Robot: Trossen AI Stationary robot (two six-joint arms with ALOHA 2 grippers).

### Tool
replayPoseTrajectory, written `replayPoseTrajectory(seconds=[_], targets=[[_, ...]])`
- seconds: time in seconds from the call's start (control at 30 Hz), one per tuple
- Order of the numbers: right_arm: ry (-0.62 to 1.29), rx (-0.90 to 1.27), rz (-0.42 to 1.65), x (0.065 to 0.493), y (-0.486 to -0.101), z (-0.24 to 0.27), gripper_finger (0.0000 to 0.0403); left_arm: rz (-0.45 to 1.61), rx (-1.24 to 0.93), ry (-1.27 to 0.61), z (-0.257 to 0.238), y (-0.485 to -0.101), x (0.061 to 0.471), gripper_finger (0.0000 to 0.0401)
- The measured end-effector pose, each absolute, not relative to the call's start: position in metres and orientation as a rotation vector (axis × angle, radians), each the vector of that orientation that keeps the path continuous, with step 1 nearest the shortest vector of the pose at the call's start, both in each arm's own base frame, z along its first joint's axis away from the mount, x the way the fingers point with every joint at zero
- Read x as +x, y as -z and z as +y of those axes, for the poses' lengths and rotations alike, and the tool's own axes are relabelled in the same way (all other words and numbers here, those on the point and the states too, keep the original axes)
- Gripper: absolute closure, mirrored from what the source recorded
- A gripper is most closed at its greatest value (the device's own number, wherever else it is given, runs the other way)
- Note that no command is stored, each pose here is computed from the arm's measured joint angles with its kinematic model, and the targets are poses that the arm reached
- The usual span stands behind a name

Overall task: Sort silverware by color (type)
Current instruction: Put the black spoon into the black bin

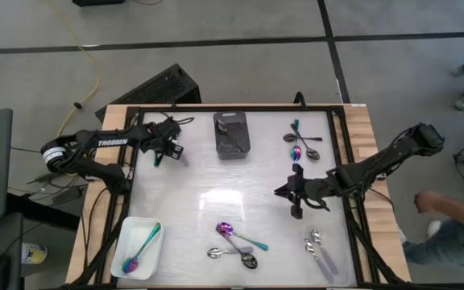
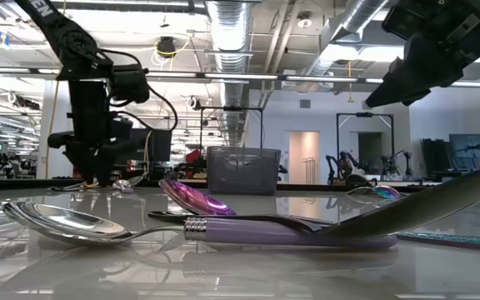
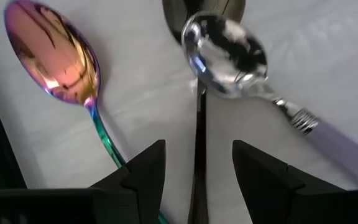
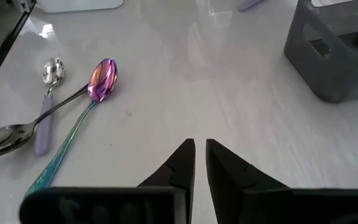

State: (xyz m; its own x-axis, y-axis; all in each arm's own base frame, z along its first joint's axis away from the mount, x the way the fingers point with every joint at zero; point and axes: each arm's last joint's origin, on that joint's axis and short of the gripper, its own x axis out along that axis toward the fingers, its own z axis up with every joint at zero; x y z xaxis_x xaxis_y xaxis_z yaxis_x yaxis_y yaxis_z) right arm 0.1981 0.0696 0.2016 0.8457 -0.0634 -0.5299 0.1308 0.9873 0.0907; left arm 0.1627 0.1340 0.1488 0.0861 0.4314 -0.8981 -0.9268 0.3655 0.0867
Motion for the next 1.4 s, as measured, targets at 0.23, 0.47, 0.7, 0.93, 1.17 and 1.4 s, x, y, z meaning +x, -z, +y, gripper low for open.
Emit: replayPoseTrajectory(seconds=[0.23, 0.47, 0.7, 0.93, 1.17, 1.4], targets=[[0.102, 0.126, 0.554, 0.198, -0.202, 0.070, 0.0337, 1.006, -0.613, -1.101, 0.131, -0.138, 0.159, 0.0230], [0.101, 0.126, 0.554, 0.198, -0.202, 0.070, 0.0337, 1.027, -0.610, -1.083, 0.129, -0.137, 0.157, 0.0259], [0.107, 0.149, 0.553, 0.198, -0.202, 0.070, 0.0337, 1.028, -0.615, -1.069, 0.129, -0.136, 0.158, 0.0364], [0.107, 0.149, 0.554, 0.198, -0.202, 0.070, 0.0337, 0.996, -0.632, -1.088, 0.130, -0.137, 0.159, 0.0386], [0.106, 0.151, 0.554, 0.198, -0.202, 0.070, 0.0337, 0.972, -0.606, -1.190, 0.132, -0.151, 0.158, 0.0396], [0.107, 0.150, 0.555, 0.198, -0.201, 0.070, 0.0337, 0.903, -0.588, -1.205, 0.134, -0.170, 0.161, 0.0397]])
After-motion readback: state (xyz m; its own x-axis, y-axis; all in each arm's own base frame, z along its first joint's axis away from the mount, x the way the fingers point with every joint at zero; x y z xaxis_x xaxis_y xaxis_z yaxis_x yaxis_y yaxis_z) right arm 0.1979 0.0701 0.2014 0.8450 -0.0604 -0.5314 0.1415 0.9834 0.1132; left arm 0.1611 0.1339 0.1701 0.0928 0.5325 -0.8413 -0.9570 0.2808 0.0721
